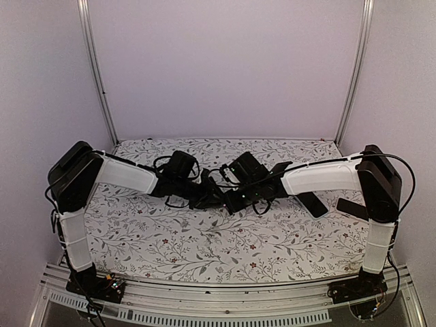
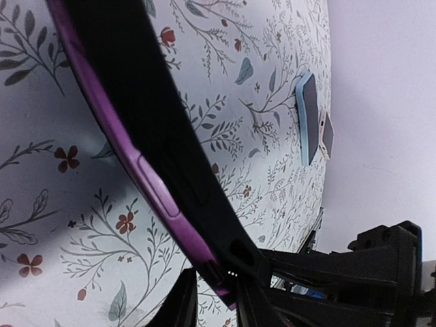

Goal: Take the phone out of the phone case
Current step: Remove the phone case from the phone.

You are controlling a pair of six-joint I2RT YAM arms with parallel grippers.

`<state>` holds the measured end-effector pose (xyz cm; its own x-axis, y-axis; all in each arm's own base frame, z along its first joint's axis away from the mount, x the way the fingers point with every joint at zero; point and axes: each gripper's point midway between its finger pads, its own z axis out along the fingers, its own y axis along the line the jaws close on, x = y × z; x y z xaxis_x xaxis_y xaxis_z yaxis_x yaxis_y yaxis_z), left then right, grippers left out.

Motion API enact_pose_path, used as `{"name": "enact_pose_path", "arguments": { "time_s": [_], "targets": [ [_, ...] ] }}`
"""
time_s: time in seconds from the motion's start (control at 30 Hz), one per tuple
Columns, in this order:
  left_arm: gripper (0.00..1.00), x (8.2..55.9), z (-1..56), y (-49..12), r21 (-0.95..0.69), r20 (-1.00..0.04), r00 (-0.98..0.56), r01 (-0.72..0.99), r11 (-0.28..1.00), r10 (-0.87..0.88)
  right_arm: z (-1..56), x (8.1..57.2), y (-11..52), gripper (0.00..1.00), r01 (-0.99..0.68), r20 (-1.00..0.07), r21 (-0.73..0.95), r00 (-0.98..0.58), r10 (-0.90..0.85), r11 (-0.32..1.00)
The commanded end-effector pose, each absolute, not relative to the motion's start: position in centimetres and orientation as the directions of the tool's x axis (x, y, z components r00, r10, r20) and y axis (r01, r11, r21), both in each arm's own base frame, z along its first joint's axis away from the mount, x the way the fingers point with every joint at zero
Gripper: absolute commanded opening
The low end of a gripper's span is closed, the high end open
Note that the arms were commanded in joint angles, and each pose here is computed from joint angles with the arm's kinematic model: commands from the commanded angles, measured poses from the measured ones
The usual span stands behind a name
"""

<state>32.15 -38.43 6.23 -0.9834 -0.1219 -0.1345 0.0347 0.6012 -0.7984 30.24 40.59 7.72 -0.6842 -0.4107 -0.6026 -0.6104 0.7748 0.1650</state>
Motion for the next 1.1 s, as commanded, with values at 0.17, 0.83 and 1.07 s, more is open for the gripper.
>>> {"name": "enact_pose_path", "arguments": {
  "time_s": [0.17, 0.83, 1.07],
  "targets": [
    [0.15, 31.1, 0.5, -38.6, -0.7, -0.109, -0.987, -0.008, 0.714, -0.117, 12.1, 24.1, 49.5, 0.0, -0.807, -0.714, 0.31, -0.546, -0.437, 0.502],
    [0.0, 32.4, 6.4, -37.2, -0.708, -0.275, -0.957, 0.141, 0.692, -0.087, 10.8, 30.6, 41.3, 0.0, -0.581, -0.682, 0.134, -0.642, -0.351, 0.803],
    [0.0, 33.0, 8.4, -36.7, -0.724, -0.309, -0.948, 0.179, 0.666, -0.081, 11.0, 31.9, 39.9, 0.0, -0.552, -0.683, 0.121, -0.649, -0.334, 0.825]
  ]
}}
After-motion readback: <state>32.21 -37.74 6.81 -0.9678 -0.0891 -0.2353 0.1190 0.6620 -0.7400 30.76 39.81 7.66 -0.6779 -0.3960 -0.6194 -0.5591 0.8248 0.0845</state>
